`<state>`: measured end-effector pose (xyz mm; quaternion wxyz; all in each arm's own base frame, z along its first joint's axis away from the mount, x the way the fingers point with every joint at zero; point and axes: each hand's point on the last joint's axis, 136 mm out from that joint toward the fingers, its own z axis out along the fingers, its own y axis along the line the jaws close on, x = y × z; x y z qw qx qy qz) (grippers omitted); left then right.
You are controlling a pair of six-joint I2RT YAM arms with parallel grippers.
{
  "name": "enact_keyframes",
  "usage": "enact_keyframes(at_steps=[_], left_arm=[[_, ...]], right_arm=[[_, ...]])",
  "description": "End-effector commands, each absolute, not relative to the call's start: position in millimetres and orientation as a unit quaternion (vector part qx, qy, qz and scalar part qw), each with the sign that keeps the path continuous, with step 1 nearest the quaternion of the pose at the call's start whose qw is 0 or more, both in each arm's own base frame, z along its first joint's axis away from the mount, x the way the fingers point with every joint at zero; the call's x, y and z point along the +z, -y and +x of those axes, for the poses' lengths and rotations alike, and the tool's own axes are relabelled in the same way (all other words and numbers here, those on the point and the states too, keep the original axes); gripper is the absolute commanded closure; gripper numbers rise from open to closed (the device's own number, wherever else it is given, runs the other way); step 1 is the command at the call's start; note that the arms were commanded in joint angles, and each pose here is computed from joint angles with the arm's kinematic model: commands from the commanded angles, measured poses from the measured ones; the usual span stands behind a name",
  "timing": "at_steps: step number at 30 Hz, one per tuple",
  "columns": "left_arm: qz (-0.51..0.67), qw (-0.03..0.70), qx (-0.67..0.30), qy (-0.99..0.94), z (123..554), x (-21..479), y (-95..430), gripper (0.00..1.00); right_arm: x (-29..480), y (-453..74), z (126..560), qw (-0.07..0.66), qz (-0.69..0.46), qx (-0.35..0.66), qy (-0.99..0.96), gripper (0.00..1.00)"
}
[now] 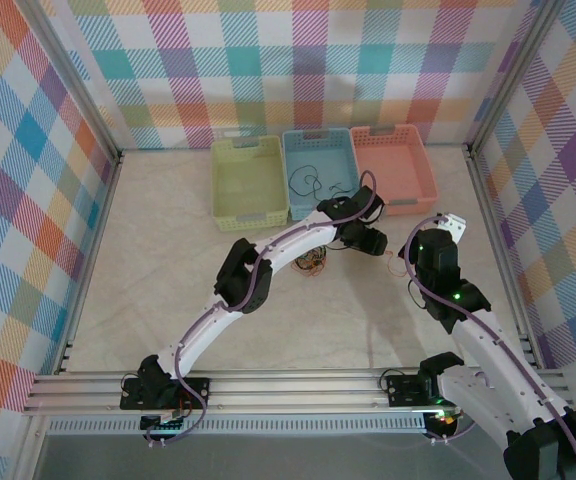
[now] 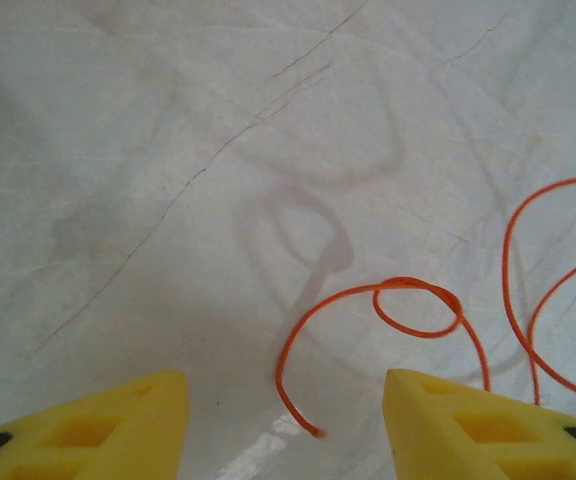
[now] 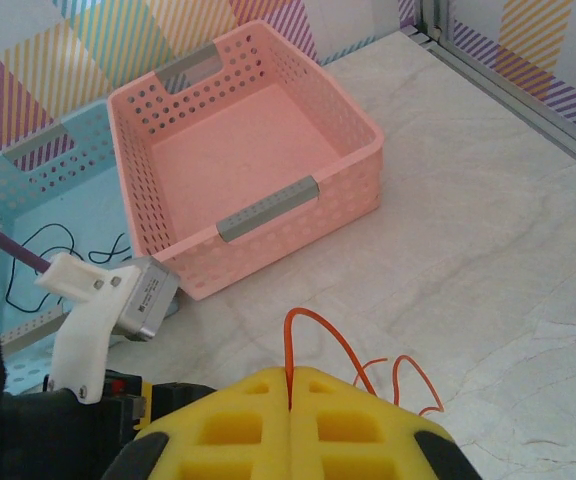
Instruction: Untangle the cables
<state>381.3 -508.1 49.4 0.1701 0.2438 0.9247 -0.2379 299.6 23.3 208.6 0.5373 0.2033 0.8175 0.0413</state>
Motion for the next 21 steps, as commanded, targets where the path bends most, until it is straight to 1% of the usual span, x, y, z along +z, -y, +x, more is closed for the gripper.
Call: enact_keyframes(at_steps=[1, 6, 11, 14, 17, 19, 21], left_arm=[[0.241, 0.154, -0.224, -0.932, 371.4, 43.1, 507.2, 0.47], [0.243, 0.154, -0.227, -0.93, 370.1, 39.9, 510.9, 0.53], [0.252, 0.154, -0.237, -0.926, 367.0, 40.3, 516.9, 0.63], [0.257, 0.161, -0.237, -0.923, 368.7, 41.6, 518.9, 0.74], [0.26, 0.165, -0.239, -0.921, 370.3, 43.9, 520.0, 0.81], [0.265, 0.167, -0.24, -0.919, 370.7, 44.9, 520.9, 0.82], [0.267, 0.169, -0.24, -0.918, 371.2, 44.3, 521.4, 0.87]], right_arm=[[211.7, -22.1, 299.3, 0.543, 0.208, 0.049, -0.812, 1.0], [211.4, -23.5, 299.8, 0.542, 0.207, 0.052, -0.813, 1.0], [210.9, -23.4, 299.8, 0.542, 0.206, 0.052, -0.813, 1.0], [211.2, -23.6, 299.9, 0.542, 0.205, 0.052, -0.813, 1.0], [211.6, -23.1, 299.6, 0.542, 0.206, 0.052, -0.813, 1.0], [211.7, -23.0, 299.3, 0.543, 0.206, 0.053, -0.813, 1.0], [211.7, -23.4, 299.1, 0.542, 0.205, 0.054, -0.813, 1.0]])
